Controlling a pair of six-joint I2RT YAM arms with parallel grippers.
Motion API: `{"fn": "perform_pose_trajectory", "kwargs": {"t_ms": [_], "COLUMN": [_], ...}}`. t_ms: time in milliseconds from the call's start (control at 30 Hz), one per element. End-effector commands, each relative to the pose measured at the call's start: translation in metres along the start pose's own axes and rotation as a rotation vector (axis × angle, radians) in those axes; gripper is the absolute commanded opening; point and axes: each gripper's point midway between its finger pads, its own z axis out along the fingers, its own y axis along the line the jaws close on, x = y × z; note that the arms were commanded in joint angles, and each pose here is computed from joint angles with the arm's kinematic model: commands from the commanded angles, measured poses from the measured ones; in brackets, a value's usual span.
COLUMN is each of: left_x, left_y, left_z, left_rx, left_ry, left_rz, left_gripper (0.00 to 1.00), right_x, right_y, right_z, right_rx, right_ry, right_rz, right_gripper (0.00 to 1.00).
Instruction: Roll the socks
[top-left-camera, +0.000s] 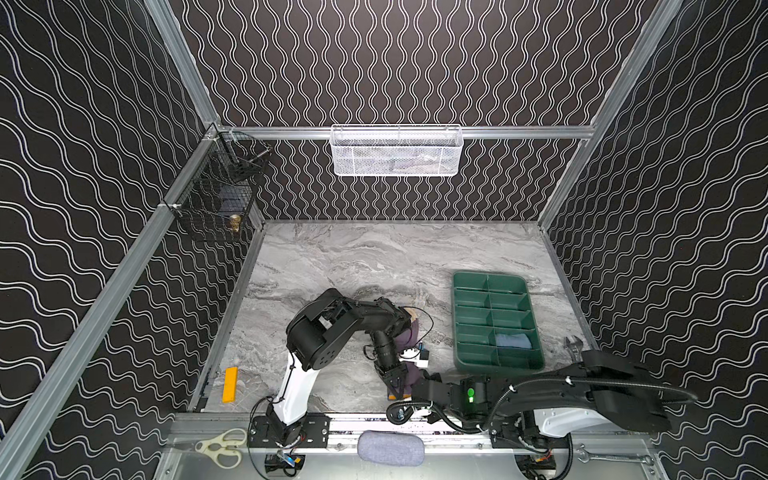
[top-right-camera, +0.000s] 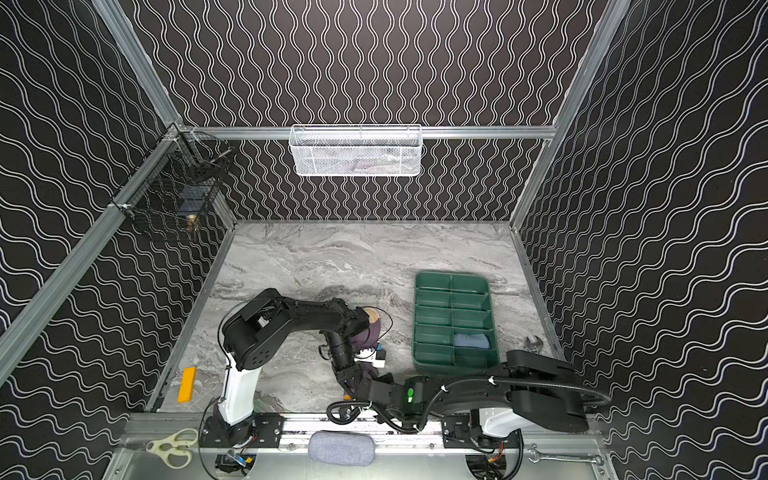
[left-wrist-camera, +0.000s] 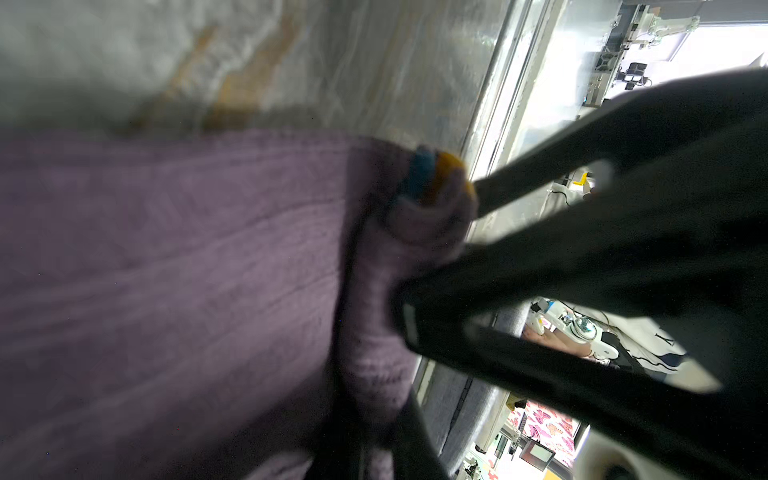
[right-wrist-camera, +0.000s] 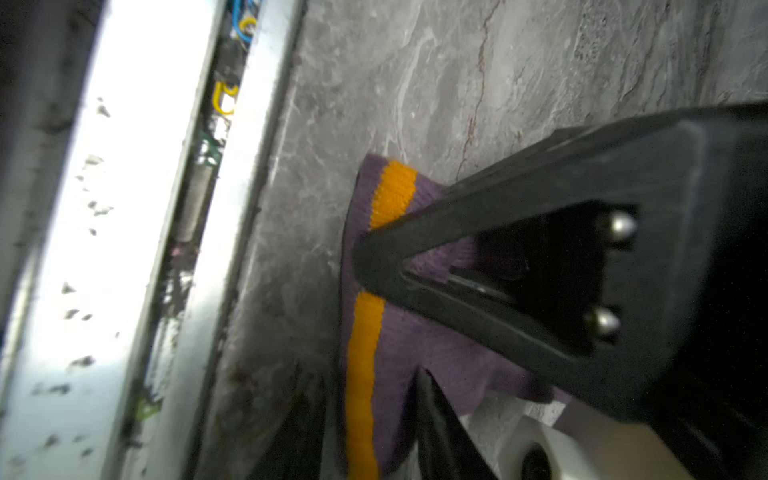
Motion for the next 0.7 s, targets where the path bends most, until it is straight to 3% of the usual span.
{"fn": "perform_pose_trajectory", "kwargs": {"t_ms": [0,167,200,367,500,667], "left_x": [0.003,-0.002,-0.005,-0.02,-0.034,-0.026], "left_y": [0.102,0.097,0.096,0.079,0.051,0.025], "left_z": [-0.018,-0.024,-0.028,-0.067,-0.119,-0.211], "left_rx": [-0.539,-0.543,-0.559,-0.676,-0.824,-1.185], "left_ry": [0.1,0.078,0.069,-0.033,-0.176,-0.428], "left_rz": [0.072,0.087,0.096,0.159,0.235,0.201], "left_gripper": [0.0,0.15,0.22,0.44,0.57,0.63], "right_x": [-0.002,0.009,0.012,0.015,0.015,0.005], "right_y": [-0.003,0.015,0.019,0.039,0.05,0.045], "right_z": [0.009,0.016,0.016,0.009,0.005,-0.001], "right_rx": [0.031,-0.043,-0.066,-0.203,-0.31,-0.44], "right_ry": [-0.003,0.039,0.052,0.082,0.089,0.062], "right_rz": [-0.004,-0.007,-0.008,0.028,0.106,0.237], "right_gripper": [0.29,0.05,0.01,0.0,0.0,0.0]}}
